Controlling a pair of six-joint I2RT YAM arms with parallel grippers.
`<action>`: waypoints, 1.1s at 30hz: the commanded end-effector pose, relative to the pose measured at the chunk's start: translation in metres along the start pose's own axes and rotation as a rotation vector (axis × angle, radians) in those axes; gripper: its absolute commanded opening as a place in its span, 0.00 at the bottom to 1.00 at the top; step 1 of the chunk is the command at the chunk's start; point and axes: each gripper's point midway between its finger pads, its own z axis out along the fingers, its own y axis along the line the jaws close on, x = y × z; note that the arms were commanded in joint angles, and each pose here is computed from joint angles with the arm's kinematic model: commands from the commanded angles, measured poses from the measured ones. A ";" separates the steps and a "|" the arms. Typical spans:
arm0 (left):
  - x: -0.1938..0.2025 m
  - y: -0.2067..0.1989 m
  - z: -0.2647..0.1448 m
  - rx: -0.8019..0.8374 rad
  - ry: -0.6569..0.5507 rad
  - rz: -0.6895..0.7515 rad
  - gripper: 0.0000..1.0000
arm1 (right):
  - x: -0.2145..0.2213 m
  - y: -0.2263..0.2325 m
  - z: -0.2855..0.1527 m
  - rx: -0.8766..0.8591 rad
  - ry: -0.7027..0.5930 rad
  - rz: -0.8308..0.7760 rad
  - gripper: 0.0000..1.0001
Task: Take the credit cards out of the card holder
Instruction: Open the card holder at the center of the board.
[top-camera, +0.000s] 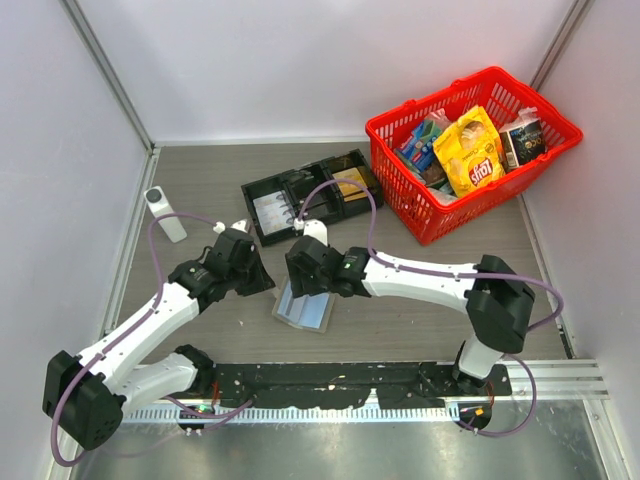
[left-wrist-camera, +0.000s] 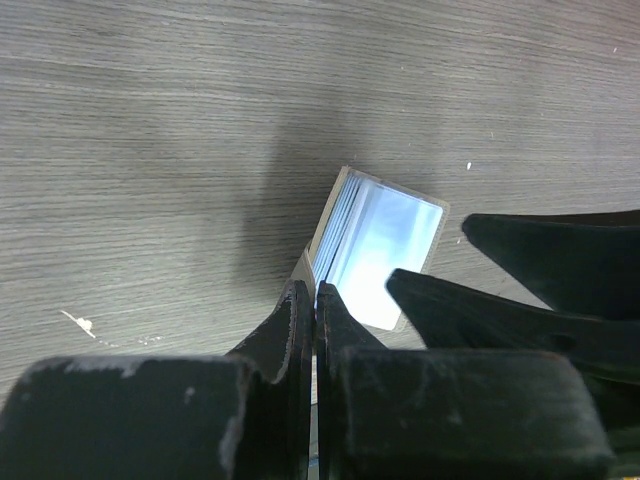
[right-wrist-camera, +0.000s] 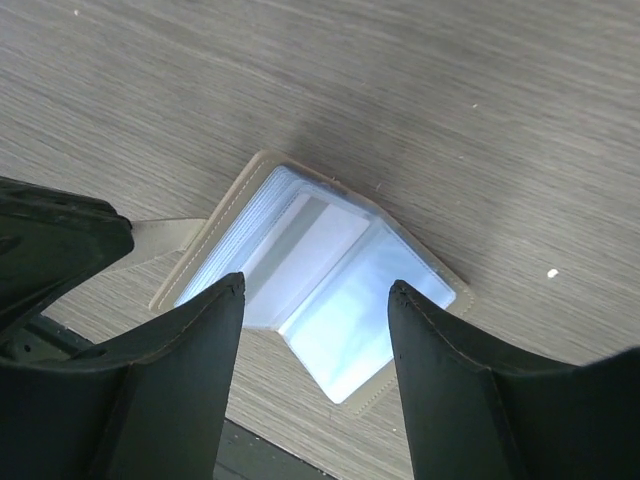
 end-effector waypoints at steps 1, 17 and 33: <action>-0.010 -0.009 -0.006 0.032 -0.035 -0.021 0.00 | 0.003 0.019 0.011 -0.082 0.018 0.069 0.66; 0.008 0.007 -0.001 0.004 -0.011 -0.064 0.00 | 0.040 0.008 0.051 -0.086 0.144 0.114 0.68; 0.043 0.063 0.017 -0.186 0.046 -0.078 0.01 | 0.058 -0.030 0.059 0.016 0.169 0.032 0.46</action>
